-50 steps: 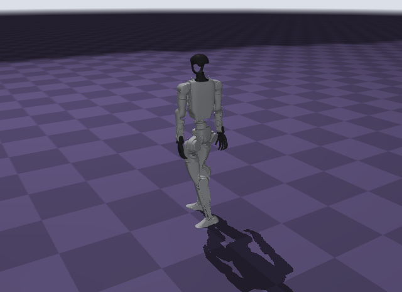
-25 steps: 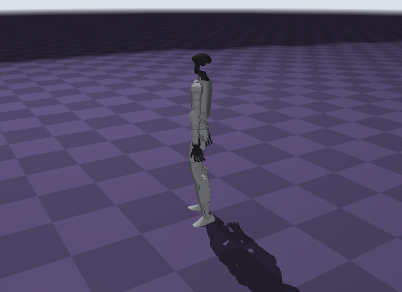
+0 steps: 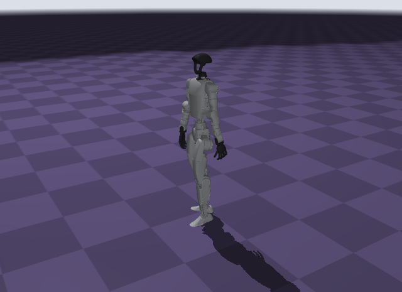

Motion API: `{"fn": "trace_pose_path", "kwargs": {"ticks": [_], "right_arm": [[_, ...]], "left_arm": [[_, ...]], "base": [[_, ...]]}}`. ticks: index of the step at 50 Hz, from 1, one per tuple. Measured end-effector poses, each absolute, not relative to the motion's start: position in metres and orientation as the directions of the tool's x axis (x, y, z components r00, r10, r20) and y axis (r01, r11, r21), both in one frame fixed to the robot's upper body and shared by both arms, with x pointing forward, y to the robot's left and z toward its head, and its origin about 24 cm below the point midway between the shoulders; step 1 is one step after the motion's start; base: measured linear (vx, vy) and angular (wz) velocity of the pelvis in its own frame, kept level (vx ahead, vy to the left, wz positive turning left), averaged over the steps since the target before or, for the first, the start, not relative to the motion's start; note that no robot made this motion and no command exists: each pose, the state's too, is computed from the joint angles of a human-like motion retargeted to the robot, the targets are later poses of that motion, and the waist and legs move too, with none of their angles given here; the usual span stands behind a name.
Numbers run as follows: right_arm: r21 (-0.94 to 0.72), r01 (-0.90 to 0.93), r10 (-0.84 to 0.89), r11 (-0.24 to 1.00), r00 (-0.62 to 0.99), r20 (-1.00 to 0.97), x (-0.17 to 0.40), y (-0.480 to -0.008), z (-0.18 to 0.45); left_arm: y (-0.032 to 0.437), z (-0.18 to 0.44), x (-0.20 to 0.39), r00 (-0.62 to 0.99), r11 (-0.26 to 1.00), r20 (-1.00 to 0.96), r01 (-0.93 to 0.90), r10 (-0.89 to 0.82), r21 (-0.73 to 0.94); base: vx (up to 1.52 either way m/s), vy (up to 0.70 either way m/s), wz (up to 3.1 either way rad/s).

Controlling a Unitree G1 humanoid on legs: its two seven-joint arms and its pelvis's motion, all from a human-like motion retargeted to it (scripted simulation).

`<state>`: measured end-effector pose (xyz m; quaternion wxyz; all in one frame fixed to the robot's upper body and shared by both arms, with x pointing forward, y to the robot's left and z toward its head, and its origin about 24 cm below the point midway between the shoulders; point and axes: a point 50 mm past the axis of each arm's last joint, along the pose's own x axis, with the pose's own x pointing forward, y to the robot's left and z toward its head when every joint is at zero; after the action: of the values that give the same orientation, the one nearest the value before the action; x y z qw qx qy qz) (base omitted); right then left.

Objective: In place motions

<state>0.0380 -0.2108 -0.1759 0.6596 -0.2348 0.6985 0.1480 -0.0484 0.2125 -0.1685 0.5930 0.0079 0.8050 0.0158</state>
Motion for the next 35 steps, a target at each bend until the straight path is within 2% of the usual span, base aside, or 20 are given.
{"fn": "trace_pose_path", "kwargs": {"ticks": [18,27,35], "right_arm": [[-0.059,-0.609,-0.09,0.791,-0.021,-0.996,0.038,-0.196,-0.178],[-0.094,-0.598,-0.123,0.796,-0.009,-0.992,0.047,-0.206,-0.176],[-0.144,-0.623,-0.137,0.769,0.059,-0.989,0.083,-0.208,-0.17]], "left_arm": [[0.213,-0.17,-0.035,-0.262,0.998,-0.963,0.036,0.063,0.055],[0.203,-0.173,-0.028,-0.224,0.999,-0.974,0.025,0.032,0.027],[0.192,-0.175,-0.032,-0.194,0.998,-0.981,-0.054,0.0,0.011]], "base": [[-0.04,-0.09,-0.43],[-0.23,-0.2,-1.39],[-0.39,-0.11,-2.27]]}}
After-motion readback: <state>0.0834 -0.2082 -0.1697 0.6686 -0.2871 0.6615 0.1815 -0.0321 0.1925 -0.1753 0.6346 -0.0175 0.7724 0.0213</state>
